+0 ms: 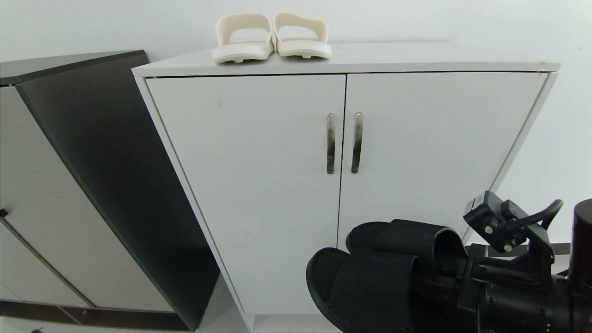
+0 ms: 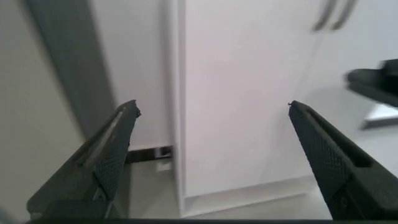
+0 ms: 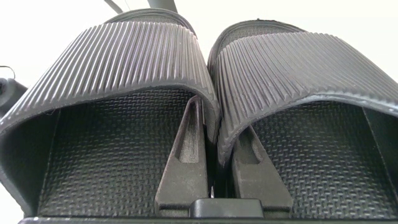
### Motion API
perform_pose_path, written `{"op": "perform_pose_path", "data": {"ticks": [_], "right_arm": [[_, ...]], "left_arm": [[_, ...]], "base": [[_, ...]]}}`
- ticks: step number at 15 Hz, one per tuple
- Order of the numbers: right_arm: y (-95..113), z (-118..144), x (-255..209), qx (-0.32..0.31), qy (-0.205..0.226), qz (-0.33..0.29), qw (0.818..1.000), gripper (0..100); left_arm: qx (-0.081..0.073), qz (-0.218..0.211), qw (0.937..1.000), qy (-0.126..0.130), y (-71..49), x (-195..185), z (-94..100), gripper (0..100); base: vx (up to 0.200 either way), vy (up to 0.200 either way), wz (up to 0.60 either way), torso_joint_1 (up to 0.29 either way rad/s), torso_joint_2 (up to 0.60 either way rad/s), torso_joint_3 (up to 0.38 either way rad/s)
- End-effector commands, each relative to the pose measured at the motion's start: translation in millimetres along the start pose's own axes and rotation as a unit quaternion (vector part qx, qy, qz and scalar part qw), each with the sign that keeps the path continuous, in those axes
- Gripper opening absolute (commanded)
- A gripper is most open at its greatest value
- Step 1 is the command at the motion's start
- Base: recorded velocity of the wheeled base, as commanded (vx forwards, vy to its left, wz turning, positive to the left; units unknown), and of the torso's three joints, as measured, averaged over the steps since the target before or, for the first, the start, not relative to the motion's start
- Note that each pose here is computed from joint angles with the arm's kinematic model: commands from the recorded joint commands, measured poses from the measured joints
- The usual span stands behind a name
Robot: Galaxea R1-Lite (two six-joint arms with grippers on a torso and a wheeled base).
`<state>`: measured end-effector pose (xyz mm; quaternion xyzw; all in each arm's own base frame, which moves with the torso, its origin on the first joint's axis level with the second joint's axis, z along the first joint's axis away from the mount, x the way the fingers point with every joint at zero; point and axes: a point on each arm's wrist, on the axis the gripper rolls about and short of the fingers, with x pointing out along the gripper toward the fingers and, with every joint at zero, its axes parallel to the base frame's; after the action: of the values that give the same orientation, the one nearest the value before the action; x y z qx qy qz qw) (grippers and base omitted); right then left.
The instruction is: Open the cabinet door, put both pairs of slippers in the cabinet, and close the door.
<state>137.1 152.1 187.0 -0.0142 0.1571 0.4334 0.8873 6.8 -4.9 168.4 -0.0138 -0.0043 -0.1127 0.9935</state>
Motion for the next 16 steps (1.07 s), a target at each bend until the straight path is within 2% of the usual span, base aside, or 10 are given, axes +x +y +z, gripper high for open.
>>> {"op": "perform_pose_path", "data": {"ticks": [1, 4, 5, 6, 7, 10, 12, 14, 15, 16], "right_arm": [[-0.2, -1.0, 0.7, 0.000, 0.003, 0.000, 1.000, 0], [-0.1, -1.1, 0.3, -0.003, 0.002, 0.000, 1.000, 0], [-0.2, -1.5, 0.7, -0.003, 0.003, 0.000, 1.000, 0], [-0.2, -1.9, 0.6, -0.003, 0.004, 0.000, 1.000, 0], [-0.3, -3.4, 0.5, -0.002, 0.007, -0.001, 1.000, 0], [-0.4, -4.2, 0.5, -0.002, 0.009, -0.001, 1.000, 0], [-1.0, -7.7, 2.8, -0.002, 0.018, -0.002, 1.000, 0], [-1.2, -9.3, 3.7, -0.002, 0.022, -0.002, 1.000, 0], [-1.4, -12.0, 3.4, -0.001, 0.026, -0.003, 1.000, 0], [-1.7, -11.7, 3.0, -0.001, 0.025, -0.004, 1.000, 0]], "left_arm": [[-0.017, -0.083, 0.9948, 0.056, 7.6, 53.9, 19.0, 100], [-0.026, -0.165, 0.9821, 0.087, 6.4, 91.5, 32.4, 100], [-0.025, -0.201, 0.9749, 0.094, 0.0, 106.8, 36.2, 100], [-0.024, -0.221, 0.9702, 0.095, -4.7, 114.5, 37.8, 100], [-0.020, -0.262, 0.9599, 0.097, -16.9, 128.4, 42.5, 100], [-0.015, -0.309, 0.9447, 0.109, -43.9, 162.8, 52.2, 100], [-0.013, -0.351, 0.9309, 0.100, -67.9, 182.7, 66.2, 100], [-0.031, -0.376, 0.9210, 0.097, -88.3, 200.1, 78.6, 100], [-0.046, -0.389, 0.9154, 0.094, -101.5, 214.1, 87.1, 100], [-0.051, -0.396, 0.9121, 0.091, -110.1, 223.3, 91.8, 100]], "base": [[0.000, 0.000, 0.00, 0.000, 0.00, 0.000], [0.000, 0.000, 0.00, 0.000, 0.00, 0.000], [0.000, 0.000, 0.00, 0.000, 0.00, 0.000], [0.000, 0.000, 0.00, 0.000, 0.00, 0.000], [0.000, 0.000, 0.00, 0.000, 0.00, 0.000], [0.000, 0.000, 0.00, 0.000, 0.00, 0.000], [0.000, 0.000, 0.00, 0.000, 0.00, 0.000], [0.000, 0.000, 0.00, 0.000, 0.00, 0.000], [0.000, 0.000, 0.00, 0.000, 0.00, 0.000], [0.000, 0.000, 0.00, 0.000, 0.00, 0.000]]}}
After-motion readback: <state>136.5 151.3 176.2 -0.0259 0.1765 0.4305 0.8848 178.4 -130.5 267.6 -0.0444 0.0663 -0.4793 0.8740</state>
